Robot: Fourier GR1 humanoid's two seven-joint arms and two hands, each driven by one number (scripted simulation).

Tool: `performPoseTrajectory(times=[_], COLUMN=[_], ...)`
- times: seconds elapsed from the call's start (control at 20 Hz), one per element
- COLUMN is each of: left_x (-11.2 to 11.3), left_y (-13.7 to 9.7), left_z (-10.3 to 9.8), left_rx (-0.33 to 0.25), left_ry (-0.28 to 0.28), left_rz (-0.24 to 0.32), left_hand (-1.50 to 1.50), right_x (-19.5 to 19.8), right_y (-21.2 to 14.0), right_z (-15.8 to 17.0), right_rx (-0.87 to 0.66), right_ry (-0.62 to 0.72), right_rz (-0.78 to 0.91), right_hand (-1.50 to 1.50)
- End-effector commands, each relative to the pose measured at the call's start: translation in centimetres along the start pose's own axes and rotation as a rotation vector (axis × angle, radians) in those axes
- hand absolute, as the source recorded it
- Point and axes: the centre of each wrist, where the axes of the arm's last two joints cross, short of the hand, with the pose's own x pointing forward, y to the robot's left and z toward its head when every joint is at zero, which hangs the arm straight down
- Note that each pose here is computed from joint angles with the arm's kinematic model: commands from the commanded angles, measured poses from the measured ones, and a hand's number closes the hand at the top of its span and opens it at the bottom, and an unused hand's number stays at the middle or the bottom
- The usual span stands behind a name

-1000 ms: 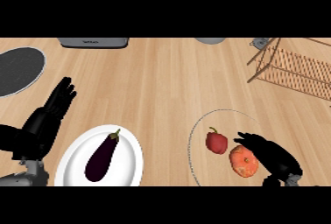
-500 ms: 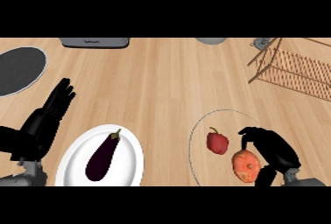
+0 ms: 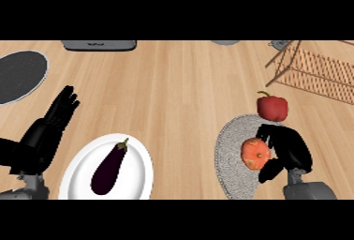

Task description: Pick the squash from the placemat and place it in the tiered shelf

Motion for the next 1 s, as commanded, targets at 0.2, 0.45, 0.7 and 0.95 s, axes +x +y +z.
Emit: performPoseTrajectory(times=[0.2,0.45,0.7,0.95], left_x=[0.1,0.3,2.0,0.9], left_y=[-0.5,0.2,0.0,-0.8], left_z=[0.1,-0.8,-0.9,-0.9], left_rx=[-0.003,0.015,0.011,-0.002], left_ry=[-0.001,0.010,-0.005,-0.013], left_rz=[-0.001,0.001,0.000,0.005], left_hand=[0.00,0.00,0.00,0.00], right_x=[8.7,10.5,11.3,12.0], right_y=[-6.7,-12.6,-17.1,-22.1], right_z=[0.7,3.8,5.5,3.1], right_rx=[-0.355,-0.593,-0.699,-0.758], right_ry=[0.122,0.138,0.157,0.181], right_rz=[-0.392,-0.397,-0.413,-0.453], right_hand=[1.50,1.50,1.50,1.50])
